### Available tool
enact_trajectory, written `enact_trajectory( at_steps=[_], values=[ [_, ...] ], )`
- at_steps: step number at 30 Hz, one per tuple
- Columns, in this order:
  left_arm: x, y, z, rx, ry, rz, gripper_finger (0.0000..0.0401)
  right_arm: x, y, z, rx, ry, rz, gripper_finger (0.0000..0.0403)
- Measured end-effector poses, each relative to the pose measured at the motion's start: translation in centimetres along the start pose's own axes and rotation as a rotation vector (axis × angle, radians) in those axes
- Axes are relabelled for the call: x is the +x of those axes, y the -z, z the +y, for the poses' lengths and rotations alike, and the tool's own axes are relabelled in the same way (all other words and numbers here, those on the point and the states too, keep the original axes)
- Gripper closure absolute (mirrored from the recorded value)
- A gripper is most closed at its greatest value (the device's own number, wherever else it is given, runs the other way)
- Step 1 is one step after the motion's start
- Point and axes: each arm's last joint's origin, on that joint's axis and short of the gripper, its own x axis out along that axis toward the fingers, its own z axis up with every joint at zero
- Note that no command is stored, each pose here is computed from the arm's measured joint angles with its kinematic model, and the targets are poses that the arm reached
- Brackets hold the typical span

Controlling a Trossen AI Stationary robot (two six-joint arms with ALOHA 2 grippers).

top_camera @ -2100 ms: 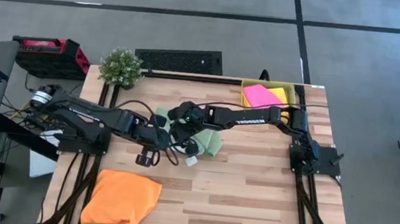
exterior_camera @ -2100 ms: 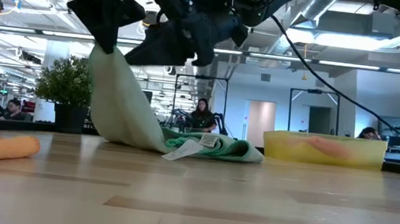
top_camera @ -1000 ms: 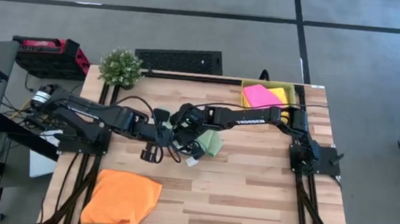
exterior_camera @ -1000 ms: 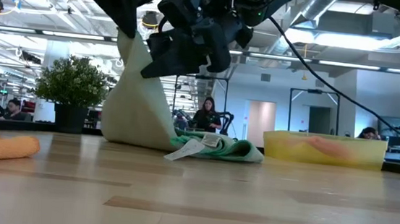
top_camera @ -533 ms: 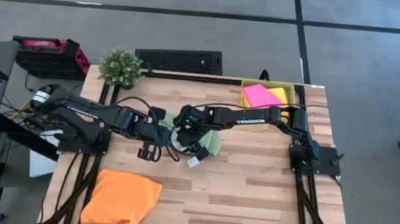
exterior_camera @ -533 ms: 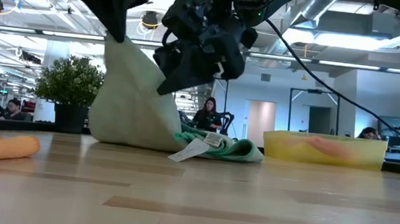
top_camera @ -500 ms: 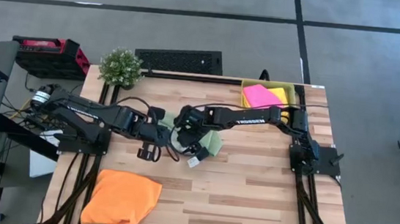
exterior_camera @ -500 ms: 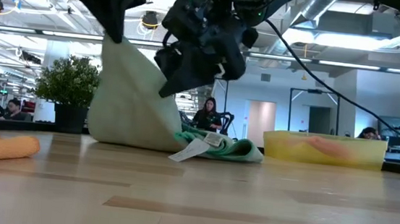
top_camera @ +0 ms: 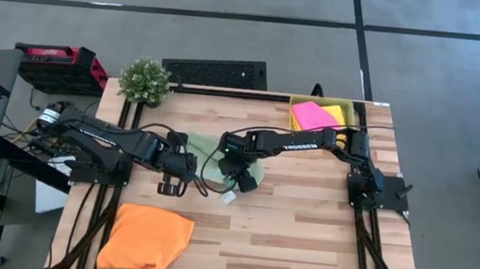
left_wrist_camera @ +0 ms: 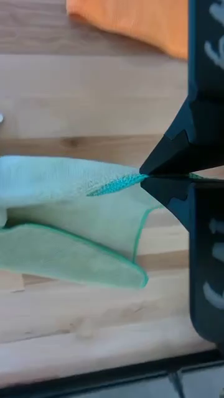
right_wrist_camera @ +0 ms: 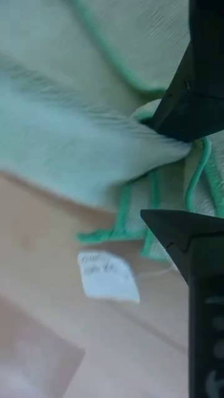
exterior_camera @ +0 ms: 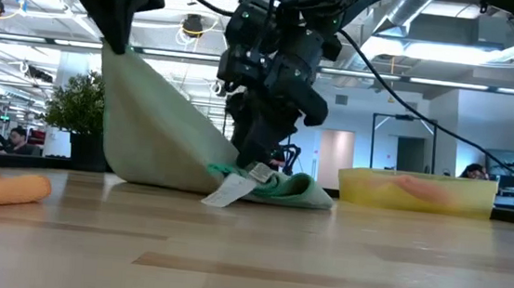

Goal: Fold microfiber towels
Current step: Fold the light green towel

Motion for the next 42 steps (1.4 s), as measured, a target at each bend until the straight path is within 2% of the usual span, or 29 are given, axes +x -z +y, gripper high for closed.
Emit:
enact_trajectory(
  at_steps=[11,23,29,42],
  values=[
    [-0.6,0.8,-2.2,-0.042,0.057,0.038,0.0401,-0.1,0.9,-0.1,0.077,0.120,0.158,0.0212],
    [0.0,2.1,-4.2,-0.070,0.069,0.089,0.0401,-0.7,2.1,-1.7,0.201,0.362,0.290,0.0212],
    [-0.1,2.3,-4.7,-0.064,0.070,0.085,0.0401,-1.0,2.6,-2.3,0.235,0.379,0.296,0.0212],
    [-0.2,2.4,-4.9,-0.058,0.090,0.091,0.0401,-1.5,3.2,-1.5,0.304,0.344,0.386,0.0212]
  ],
)
